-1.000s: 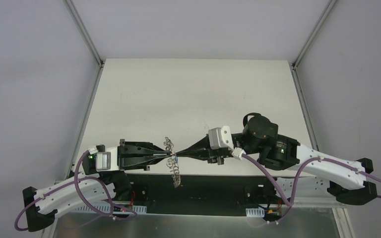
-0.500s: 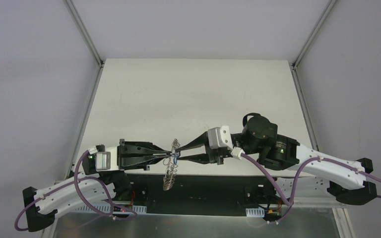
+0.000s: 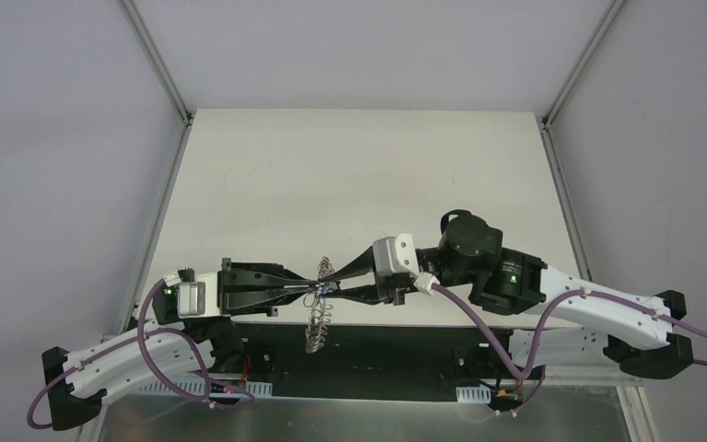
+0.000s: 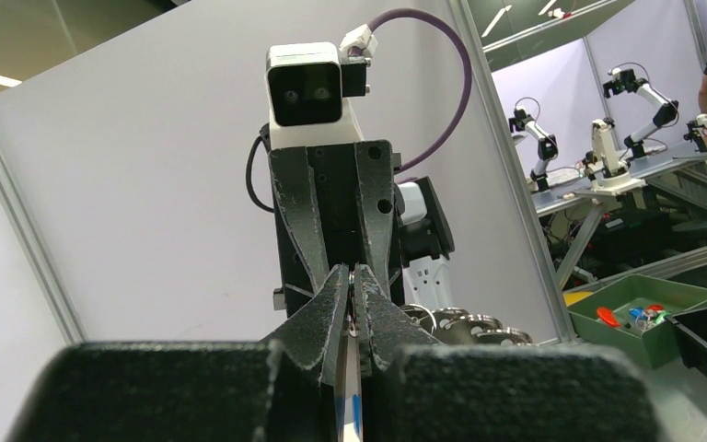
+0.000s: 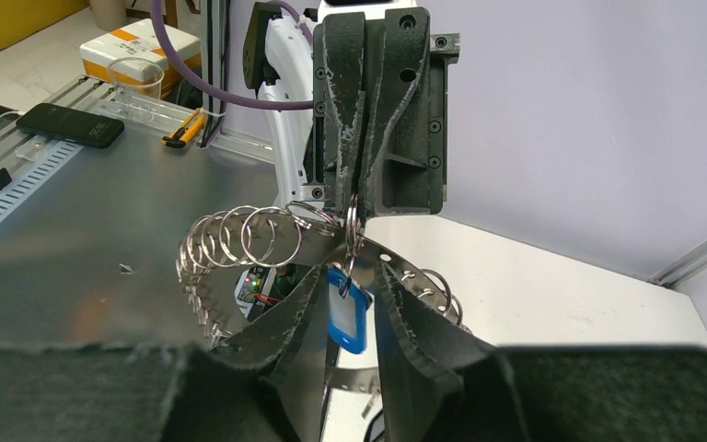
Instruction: Put the keys on the keyring
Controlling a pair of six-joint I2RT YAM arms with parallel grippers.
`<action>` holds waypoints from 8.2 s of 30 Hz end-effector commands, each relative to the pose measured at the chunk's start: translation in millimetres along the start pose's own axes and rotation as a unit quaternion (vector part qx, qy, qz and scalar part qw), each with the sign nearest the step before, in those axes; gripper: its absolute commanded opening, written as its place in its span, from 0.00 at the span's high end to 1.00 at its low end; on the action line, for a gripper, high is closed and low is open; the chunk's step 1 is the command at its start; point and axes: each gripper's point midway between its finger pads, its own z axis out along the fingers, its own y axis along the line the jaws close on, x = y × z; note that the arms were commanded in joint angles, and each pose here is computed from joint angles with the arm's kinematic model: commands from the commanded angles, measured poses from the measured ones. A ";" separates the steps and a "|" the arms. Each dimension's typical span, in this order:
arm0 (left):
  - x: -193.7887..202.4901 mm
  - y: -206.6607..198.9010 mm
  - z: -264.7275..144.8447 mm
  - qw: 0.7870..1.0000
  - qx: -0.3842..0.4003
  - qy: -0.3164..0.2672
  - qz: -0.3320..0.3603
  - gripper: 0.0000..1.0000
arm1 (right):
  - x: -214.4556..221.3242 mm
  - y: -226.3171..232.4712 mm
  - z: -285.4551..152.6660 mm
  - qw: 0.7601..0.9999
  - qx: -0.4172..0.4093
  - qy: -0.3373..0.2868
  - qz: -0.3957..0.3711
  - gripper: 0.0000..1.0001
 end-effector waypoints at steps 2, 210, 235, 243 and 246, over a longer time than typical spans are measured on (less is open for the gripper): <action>-29.6 1.5 6.2 0.998 0.000 -0.044 0.034 1.00 | -33.2 -3.5 0.7 0.999 0.000 -0.042 -0.013 0.73; 71.8 2.0 -20.3 0.859 -0.123 0.393 -0.304 1.00 | 17.0 -16.3 -47.6 0.946 0.026 0.110 0.303 0.51; -13.9 8.5 23.8 0.996 -0.002 0.082 -0.046 1.00 | -25.0 -19.8 -51.3 0.999 -0.005 0.009 0.045 0.53; -15.2 7.1 21.5 0.996 0.001 0.078 -0.036 1.00 | -30.8 -15.1 -38.8 0.999 -0.024 0.008 0.029 0.59; -15.8 6.7 18.8 0.996 -0.003 0.079 -0.034 1.00 | -34.5 -9.5 -36.4 0.999 -0.036 0.005 0.027 0.62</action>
